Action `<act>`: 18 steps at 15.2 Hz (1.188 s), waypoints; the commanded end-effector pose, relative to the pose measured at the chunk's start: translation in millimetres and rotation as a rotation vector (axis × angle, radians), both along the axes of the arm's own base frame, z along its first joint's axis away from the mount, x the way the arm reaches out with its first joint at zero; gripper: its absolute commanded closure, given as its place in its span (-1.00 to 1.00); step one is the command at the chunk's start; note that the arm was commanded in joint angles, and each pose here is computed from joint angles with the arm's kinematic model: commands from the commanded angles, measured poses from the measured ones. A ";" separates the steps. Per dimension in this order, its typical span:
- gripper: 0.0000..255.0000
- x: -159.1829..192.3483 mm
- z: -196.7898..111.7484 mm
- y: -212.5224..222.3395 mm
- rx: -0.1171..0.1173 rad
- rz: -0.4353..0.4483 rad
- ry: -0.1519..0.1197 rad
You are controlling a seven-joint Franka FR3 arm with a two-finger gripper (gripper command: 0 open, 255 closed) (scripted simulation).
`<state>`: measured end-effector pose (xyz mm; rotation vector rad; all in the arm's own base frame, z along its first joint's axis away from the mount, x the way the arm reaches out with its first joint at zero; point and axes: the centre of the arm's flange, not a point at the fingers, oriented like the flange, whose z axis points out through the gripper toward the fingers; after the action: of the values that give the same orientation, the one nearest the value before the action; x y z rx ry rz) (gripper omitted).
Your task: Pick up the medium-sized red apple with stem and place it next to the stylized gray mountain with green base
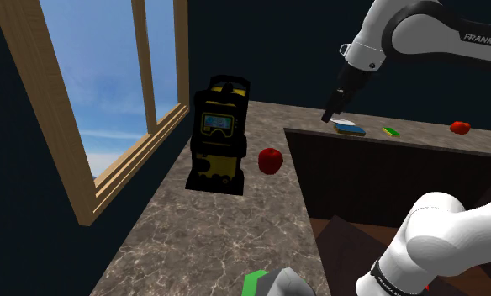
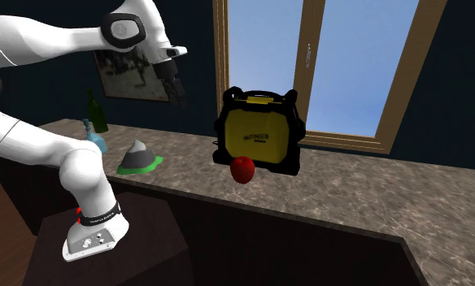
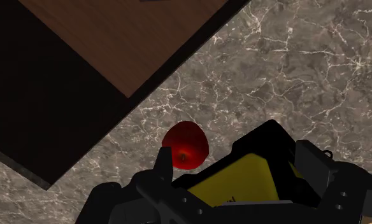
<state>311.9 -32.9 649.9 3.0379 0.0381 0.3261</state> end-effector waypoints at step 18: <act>-1.00 136.0 -166.5 -23.9 -0.003 -0.342 -0.149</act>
<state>439.2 -54.7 492.1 2.9404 -0.4503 0.5022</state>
